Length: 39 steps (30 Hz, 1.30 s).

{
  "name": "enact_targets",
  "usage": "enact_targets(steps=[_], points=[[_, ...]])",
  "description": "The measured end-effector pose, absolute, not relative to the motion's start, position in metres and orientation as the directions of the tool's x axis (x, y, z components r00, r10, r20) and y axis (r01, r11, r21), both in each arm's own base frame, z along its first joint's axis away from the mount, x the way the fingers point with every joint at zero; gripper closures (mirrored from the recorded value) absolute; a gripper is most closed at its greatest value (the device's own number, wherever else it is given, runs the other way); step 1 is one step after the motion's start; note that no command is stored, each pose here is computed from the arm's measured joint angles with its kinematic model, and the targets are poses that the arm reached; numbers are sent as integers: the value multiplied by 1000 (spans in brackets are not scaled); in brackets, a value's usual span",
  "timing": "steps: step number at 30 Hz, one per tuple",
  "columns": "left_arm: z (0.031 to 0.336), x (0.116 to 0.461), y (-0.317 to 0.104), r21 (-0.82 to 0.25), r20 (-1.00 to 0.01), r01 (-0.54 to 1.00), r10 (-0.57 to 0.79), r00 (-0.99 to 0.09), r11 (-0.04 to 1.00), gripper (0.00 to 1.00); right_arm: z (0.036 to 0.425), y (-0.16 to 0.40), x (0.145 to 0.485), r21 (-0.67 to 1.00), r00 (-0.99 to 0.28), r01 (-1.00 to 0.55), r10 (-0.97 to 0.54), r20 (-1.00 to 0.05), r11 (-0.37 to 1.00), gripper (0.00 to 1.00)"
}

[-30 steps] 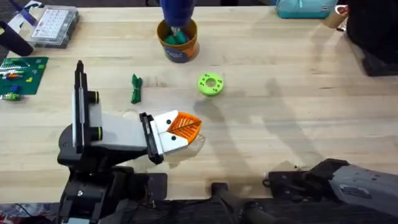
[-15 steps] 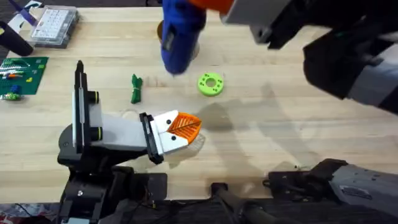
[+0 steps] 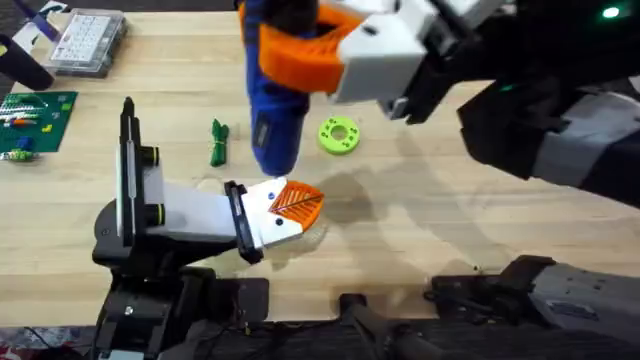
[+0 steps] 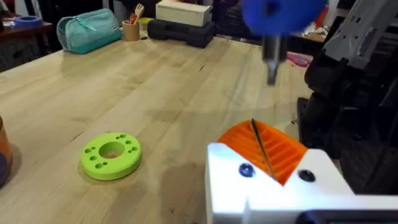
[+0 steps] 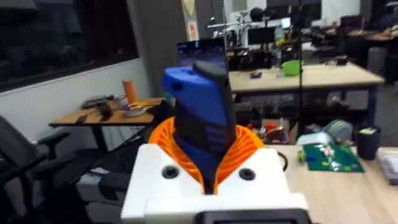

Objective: Pick up the gripper from the table and insert it into the empty holder that is missing its gripper. Then pick up a screw, insert it into the mounting hole, and use the screwdriver to tighten it. Finally, clean up the table by picking up the vegetable and placing it into the bucket.

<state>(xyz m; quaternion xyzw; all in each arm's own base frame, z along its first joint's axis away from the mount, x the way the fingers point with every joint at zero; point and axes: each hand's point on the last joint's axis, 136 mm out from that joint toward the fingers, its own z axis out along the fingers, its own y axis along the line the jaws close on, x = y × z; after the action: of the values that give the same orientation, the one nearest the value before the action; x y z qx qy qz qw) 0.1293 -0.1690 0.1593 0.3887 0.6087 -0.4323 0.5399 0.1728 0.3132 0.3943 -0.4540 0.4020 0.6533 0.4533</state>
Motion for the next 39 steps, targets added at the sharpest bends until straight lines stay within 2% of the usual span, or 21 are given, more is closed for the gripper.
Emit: enact_targets(steps=[6,13,39], points=[[159,129,-169,-107,-993,940,6,-115,324,982,379,326,166,140,-204,-939,181,-962,-315,948],[159,129,-169,-107,-993,940,6,-115,324,981,375,327,156,99,-166,-931,165,-972,-350,946],[159,129,-169,-107,-993,940,6,-115,324,982,361,337,147,0,-62,-933,161,-985,-360,947]])
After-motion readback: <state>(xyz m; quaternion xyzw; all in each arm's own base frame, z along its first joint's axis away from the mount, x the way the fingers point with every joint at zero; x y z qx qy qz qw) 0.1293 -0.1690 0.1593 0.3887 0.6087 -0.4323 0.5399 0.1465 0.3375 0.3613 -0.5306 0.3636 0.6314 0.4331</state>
